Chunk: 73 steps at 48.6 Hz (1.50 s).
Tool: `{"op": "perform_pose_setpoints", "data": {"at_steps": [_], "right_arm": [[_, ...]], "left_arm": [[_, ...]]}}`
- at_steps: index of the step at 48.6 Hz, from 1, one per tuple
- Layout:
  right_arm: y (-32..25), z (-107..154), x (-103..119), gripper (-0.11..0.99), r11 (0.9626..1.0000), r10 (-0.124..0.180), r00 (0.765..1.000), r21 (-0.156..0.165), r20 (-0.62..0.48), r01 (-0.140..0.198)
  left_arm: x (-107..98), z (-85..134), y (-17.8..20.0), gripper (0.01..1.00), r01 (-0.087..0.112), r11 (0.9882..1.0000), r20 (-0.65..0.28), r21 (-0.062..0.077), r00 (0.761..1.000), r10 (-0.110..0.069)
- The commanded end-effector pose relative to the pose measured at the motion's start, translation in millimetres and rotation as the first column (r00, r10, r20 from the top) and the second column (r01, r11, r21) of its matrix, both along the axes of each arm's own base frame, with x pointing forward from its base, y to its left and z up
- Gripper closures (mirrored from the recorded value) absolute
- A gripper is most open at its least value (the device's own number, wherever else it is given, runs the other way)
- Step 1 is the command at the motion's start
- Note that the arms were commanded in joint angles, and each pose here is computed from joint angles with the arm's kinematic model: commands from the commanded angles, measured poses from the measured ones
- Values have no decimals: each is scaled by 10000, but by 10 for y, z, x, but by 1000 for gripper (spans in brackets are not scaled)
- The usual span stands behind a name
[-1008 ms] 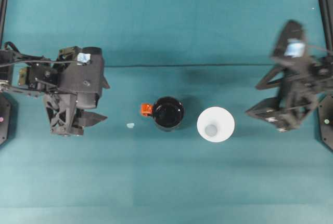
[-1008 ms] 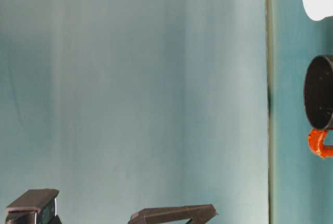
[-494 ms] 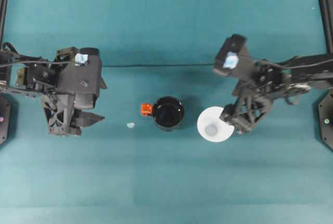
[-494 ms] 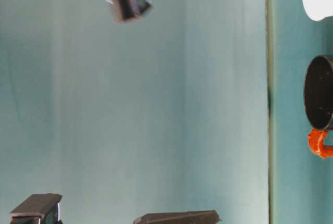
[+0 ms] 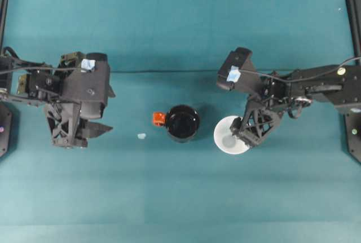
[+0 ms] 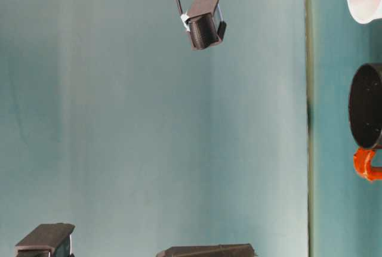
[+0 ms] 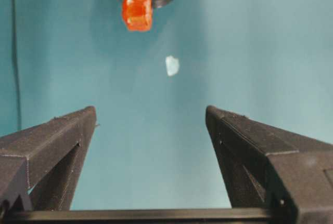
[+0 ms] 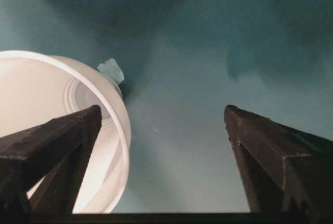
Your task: Put the paper cup into the moved red handle cup holder.
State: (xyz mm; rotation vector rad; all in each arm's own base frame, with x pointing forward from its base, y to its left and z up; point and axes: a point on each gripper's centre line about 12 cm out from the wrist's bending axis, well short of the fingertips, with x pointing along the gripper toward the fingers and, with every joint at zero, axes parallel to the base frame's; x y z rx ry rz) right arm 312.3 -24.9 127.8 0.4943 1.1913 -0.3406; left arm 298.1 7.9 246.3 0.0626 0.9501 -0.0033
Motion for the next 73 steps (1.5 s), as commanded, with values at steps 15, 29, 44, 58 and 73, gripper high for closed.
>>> {"op": "perform_pose_setpoints", "data": {"at_steps": [15, 29, 44, 58, 73], "right_arm": [[6, 51, 56, 480, 9998, -168, 9997, 110, 189, 166], [113, 134, 140, 964, 9984, -225, 9987, 519, 447, 202], [135, 502, 145, 987, 9972, -45, 9999, 748, 147, 34], [-112, 1339, 239, 987, 9984, -428, 9871, 442, 1546, 364], [-248, 1384, 638, 987, 9998, 178, 9867, -100, 1614, -164]], "left_arm": [[12, 91, -3, 76, 8, 10000, 337, 12, 9994, -9], [12, 91, -2, 76, 37, 10000, 336, 46, 9994, -38], [12, 91, -8, 76, 24, 10000, 337, 12, 9994, -24], [10, 95, -3, 76, 8, 10000, 353, 13, 9994, -9], [10, 95, -3, 76, 21, 10000, 352, 22, 9994, -21]]}}
